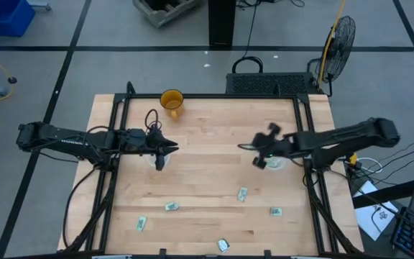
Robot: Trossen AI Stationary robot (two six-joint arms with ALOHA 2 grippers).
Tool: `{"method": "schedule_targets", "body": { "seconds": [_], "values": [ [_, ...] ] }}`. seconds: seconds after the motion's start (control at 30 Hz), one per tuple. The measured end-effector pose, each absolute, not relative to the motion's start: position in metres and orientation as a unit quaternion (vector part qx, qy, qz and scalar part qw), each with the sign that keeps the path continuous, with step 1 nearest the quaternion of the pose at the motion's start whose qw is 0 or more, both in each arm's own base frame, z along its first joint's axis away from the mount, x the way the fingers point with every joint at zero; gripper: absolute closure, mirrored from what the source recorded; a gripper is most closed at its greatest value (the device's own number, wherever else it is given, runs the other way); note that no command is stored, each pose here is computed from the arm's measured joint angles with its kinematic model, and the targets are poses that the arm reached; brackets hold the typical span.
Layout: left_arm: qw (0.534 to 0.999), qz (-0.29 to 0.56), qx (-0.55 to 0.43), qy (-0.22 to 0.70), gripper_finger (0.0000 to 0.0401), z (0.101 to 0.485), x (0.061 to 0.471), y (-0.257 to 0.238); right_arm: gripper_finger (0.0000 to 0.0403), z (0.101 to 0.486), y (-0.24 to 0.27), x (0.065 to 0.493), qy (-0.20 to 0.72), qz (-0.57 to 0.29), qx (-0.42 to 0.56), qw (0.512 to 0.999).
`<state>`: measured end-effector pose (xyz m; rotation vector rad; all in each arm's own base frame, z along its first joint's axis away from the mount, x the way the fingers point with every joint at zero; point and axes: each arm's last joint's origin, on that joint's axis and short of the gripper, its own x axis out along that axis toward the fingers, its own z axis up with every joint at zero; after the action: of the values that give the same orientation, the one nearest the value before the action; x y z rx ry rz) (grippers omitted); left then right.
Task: Pick and place items into bin
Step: Put the stevia packet into the right transparent bin
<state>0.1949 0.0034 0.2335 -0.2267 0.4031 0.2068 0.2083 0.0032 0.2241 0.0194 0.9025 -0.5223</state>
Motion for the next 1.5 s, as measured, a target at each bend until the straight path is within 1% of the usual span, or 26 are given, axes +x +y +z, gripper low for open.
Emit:
{"method": "schedule_targets", "body": {
  "seconds": [0.13, 0.23, 0.37, 0.53, 0.67, 1.2, 1.5],
  "values": [
    [0.968, 0.102, -0.112, 0.199, 0.0313, 0.233, 0.195, 0.003, 0.0402, 0.227, -0.001, 0.179, 0.449, -0.345, 0.074, 0.821],
    [0.968, 0.102, -0.111, 0.199, 0.0313, 0.233, 0.195, 0.003, 0.0402, 0.223, -0.002, 0.167, 0.465, -0.388, 0.11, 0.788],
    [0.968, 0.102, -0.111, 0.199, 0.0313, 0.233, 0.195, 0.003, 0.0402, 0.204, -0.002, 0.157, 0.487, -0.405, 0.124, 0.764],
    [0.968, 0.102, -0.111, 0.2, 0.0313, 0.233, 0.195, 0.003, 0.0402, 0.179, 0.0, 0.15, 0.514, -0.387, 0.174, 0.745],
    [0.968, 0.102, -0.111, 0.2, 0.0313, 0.233, 0.195, 0.003, 0.0402, 0.171, 0.001, 0.148, 0.523, -0.373, 0.184, 0.744],
    [0.97, 0.099, -0.094, 0.202, 0.0313, 0.233, 0.195, 0.003, 0.0402, 0.172, 0.002, 0.152, 0.522, -0.349, 0.177, 0.758],
    [0.97, 0.099, -0.094, 0.202, 0.0313, 0.233, 0.195, 0.003, 0.0383, 0.172, 0.002, 0.152, 0.523, -0.347, 0.18, 0.757]
  ]
}}
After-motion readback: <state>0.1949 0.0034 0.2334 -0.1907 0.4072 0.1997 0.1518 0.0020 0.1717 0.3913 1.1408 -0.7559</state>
